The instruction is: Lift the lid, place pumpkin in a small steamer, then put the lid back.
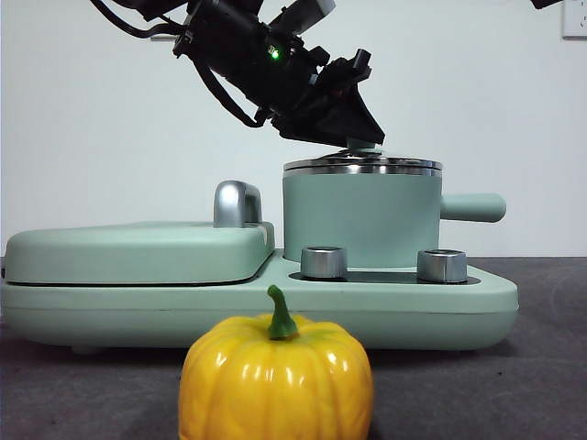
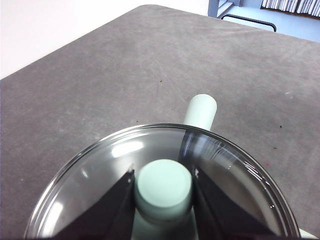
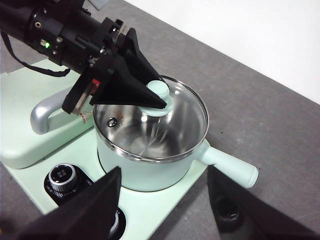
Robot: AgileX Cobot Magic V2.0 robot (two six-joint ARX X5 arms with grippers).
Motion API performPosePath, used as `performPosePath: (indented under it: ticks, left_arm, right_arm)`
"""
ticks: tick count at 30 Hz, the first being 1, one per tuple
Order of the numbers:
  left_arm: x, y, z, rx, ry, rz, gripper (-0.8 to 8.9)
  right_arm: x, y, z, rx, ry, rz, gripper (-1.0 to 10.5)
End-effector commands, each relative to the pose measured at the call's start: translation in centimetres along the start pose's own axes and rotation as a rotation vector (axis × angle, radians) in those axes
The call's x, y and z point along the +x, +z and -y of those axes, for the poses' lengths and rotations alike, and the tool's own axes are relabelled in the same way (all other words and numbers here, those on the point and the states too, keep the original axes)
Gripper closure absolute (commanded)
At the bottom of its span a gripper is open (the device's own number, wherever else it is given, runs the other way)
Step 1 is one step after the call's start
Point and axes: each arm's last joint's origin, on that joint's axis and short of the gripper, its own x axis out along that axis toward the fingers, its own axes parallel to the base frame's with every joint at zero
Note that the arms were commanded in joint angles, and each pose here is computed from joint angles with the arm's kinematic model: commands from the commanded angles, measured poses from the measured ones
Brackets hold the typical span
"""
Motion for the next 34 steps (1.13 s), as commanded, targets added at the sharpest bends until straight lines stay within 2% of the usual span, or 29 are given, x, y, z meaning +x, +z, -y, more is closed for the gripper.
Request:
performPosePath:
  ticks: [1,17,30,34]
  left_arm:
    - [0.2,0.6,0.2,0.003,0.006,0.016,8.03]
    - [-4.0,4.4,0.8,0.019,0.049,0.108,8.03]
    - [-10.8,6.3,1.3,-0.129,0.158,-0.008,8.02]
    - [-12.5,5.9,0.7,-0.16,0.253,-0.073,8.01]
  right_arm:
    - [-0.1,0.6,0.1,0.003,-0.005,0.019,6.7]
    - [-0.1,0.6,0.1,0.003,-0.004,0.018,6.7]
    - [-0.1,0.6,0.1,0.002,-0.003,0.018,6.7]
    - [-0.1,0.5,0.0,0.003,0.005,0.013,6.7]
